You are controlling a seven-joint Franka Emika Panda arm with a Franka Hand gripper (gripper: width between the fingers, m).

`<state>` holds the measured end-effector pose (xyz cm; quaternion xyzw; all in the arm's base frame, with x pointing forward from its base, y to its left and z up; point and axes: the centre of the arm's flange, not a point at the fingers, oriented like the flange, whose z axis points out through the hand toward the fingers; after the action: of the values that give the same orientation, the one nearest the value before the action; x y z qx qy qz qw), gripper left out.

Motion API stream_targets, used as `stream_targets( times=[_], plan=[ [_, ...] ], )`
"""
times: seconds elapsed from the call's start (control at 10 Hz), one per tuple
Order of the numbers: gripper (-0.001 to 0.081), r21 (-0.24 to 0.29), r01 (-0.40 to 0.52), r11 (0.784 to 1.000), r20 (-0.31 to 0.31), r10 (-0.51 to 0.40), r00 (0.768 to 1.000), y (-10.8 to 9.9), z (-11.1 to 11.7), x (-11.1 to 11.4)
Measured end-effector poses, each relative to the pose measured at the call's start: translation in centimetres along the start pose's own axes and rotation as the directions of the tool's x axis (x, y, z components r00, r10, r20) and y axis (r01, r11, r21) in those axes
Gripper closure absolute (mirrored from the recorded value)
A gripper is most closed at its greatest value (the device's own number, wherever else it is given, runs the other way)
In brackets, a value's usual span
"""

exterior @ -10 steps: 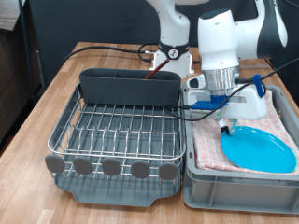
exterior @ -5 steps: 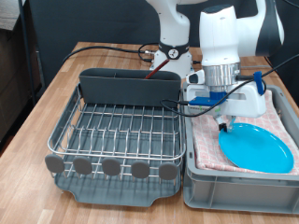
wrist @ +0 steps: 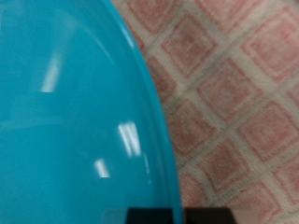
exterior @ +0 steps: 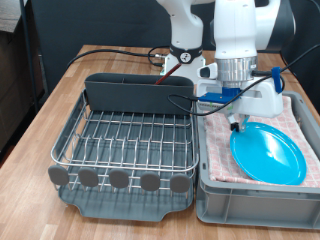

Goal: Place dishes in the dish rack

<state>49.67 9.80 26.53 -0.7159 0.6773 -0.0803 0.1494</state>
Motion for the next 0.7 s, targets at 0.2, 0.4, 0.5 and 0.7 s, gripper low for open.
stream_targets(
  times=[0.2, 0.4, 0.5, 0.7],
  plan=[
    [0.0784, -0.026, -0.004, 1.0, -0.03, 0.003, 1.0, -0.4, -1.7, 0.5],
    [0.0787, -0.064, -0.007, 0.998, -0.057, 0.003, 0.998, -0.5, -3.4, 0.7],
    [0.0787, -0.084, -0.006, 0.996, -0.07, 0.001, 0.998, -0.5, -4.3, 0.8],
    [0.0787, -0.106, -0.003, 0.994, -0.091, -0.007, 0.996, -0.6, -6.2, 0.8]
  ],
)
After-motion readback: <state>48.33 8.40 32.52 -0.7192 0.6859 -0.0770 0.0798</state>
